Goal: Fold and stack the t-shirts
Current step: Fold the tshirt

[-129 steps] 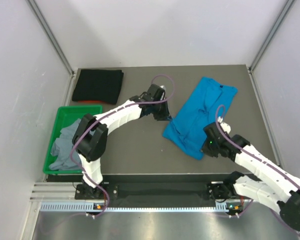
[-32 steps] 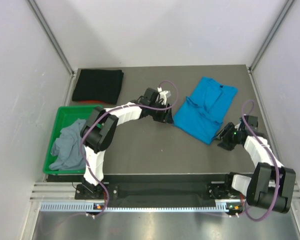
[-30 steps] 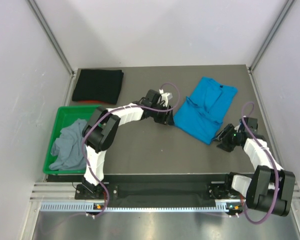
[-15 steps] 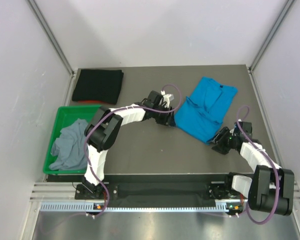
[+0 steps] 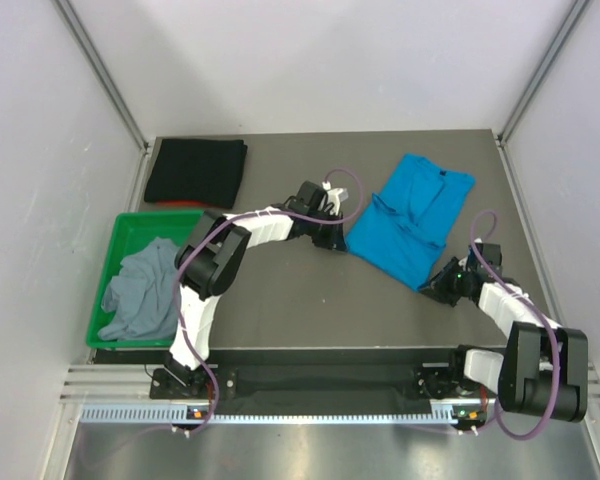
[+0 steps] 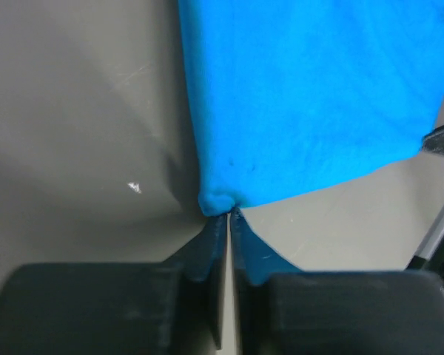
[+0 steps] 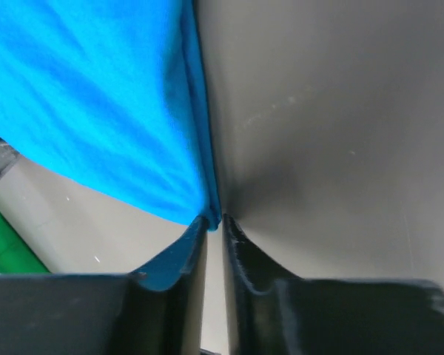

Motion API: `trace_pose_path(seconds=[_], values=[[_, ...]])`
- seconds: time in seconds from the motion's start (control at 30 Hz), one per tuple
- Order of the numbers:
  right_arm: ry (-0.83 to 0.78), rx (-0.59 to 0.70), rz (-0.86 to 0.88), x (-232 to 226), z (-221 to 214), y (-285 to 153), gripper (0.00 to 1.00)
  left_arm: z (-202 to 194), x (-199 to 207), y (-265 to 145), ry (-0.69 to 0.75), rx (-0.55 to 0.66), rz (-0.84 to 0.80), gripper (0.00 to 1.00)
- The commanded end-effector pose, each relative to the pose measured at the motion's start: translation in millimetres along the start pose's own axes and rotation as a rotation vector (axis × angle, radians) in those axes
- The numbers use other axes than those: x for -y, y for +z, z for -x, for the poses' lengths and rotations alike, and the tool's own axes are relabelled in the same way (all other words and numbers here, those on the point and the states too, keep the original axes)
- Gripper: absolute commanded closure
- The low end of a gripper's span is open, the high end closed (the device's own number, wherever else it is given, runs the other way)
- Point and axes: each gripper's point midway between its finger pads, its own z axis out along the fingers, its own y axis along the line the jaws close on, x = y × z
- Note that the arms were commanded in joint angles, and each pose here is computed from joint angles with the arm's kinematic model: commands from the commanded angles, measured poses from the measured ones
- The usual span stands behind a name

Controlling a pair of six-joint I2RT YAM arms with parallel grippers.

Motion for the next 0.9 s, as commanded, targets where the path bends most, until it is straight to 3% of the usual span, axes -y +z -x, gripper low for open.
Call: trace_pose_path(seconds=[0.0, 0.03, 0.43, 0.47, 0.5, 0.6, 0.8, 0.83, 0.87], values=[[-0.030, 0.027, 0.009, -0.9, 5.6, 5.6, 0.96, 6.7, 4.3, 2.2, 0.021, -0.001, -0.023, 0.95], [-0.036, 0.023, 0.014, -1.6, 5.6, 6.4, 1.00, 7.0, 5.8, 2.2, 0.021, -0.004, -0.030, 1.00], [-0.113, 0.014, -0.115, 12.4, 3.6, -20.7, 1.00, -9.2, 2.7, -25.1, -0.006, -0.021, 0.091, 1.00], [-0.117, 0.011, -0.117, 12.2, 3.2, -22.2, 0.98, -15.3, 2.1, -26.3, -0.013, -0.026, 0.096, 1.00], [-0.119, 0.002, -0.127, 12.5, 1.8, -25.4, 0.86, -16.9, 4.7, -30.2, -0.009, -0.024, 0.098, 1.00], [-0.097, -0.016, -0.131, 9.6, -0.7, -30.3, 0.64, -37.0, 2.6, -32.3, 0.001, -0.050, 0.131, 1.00], [-0.101, 0.041, -0.143, -3.2, 12.8, -51.7, 0.56, -58.4, 3.2, -40.8, -0.011, -0.052, 0.124, 1.00], [-0.099, 0.051, -0.133, -7.1, 14.0, -55.3, 0.56, -57.3, 3.7, -41.5, -0.015, -0.039, 0.124, 0.94], [-0.098, 0.055, -0.126, -9.6, 15.0, -56.9, 0.56, -53.8, 5.0, -43.1, -0.018, -0.029, 0.124, 0.81]])
